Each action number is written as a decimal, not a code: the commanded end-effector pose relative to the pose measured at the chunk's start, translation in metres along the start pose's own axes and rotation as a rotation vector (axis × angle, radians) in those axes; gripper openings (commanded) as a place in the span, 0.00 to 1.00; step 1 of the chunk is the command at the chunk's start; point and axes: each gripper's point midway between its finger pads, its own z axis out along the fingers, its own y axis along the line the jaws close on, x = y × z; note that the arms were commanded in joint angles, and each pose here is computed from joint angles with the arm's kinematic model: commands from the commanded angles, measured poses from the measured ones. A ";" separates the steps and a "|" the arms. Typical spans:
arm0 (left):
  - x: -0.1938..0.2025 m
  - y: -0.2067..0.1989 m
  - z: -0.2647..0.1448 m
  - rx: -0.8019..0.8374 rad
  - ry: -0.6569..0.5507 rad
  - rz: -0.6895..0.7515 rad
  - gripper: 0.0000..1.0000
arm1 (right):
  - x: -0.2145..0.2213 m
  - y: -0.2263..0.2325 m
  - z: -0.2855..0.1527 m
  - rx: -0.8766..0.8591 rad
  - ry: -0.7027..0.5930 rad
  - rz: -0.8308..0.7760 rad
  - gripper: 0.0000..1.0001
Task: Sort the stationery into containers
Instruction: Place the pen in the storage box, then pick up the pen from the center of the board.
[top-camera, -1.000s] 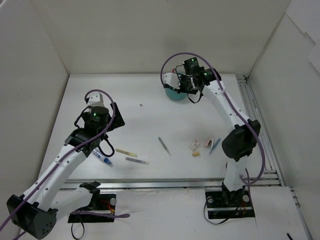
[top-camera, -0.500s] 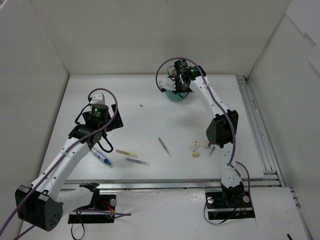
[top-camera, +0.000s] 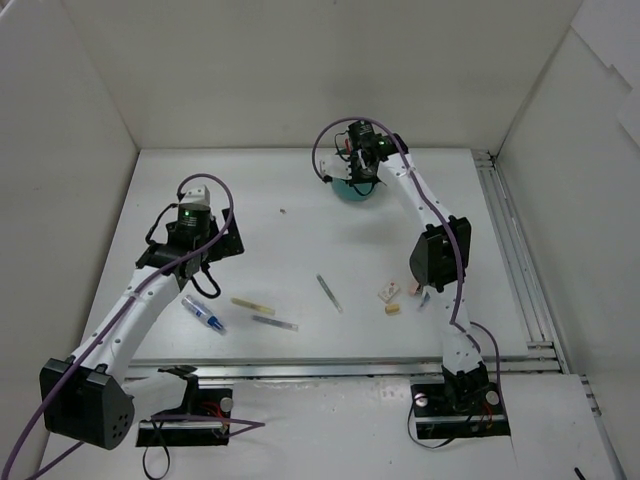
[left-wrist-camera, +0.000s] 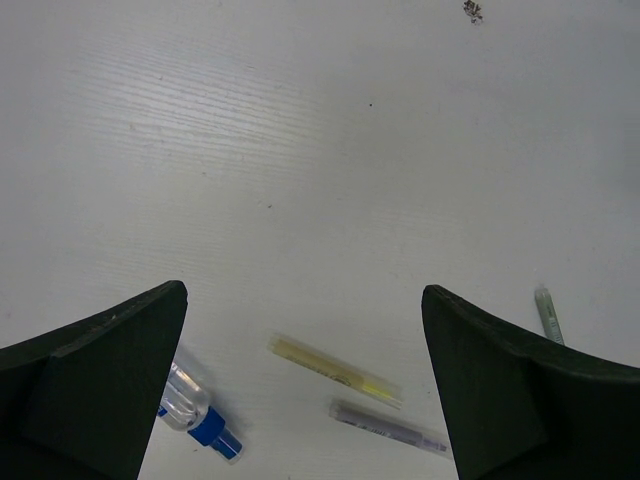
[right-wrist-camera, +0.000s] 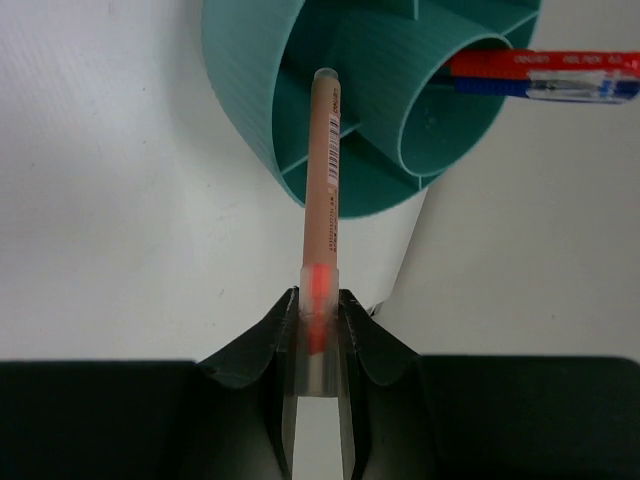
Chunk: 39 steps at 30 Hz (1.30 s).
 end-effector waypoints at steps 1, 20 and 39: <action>-0.012 -0.005 0.001 0.042 -0.041 0.012 1.00 | 0.000 -0.018 0.003 0.064 0.002 -0.006 0.00; -0.003 -0.023 -0.007 0.166 0.000 0.013 1.00 | -0.018 -0.056 -0.061 0.262 -0.076 0.139 0.69; 0.074 -0.159 0.010 0.380 0.287 0.248 1.00 | 0.053 0.061 -0.188 0.802 -0.429 1.494 0.98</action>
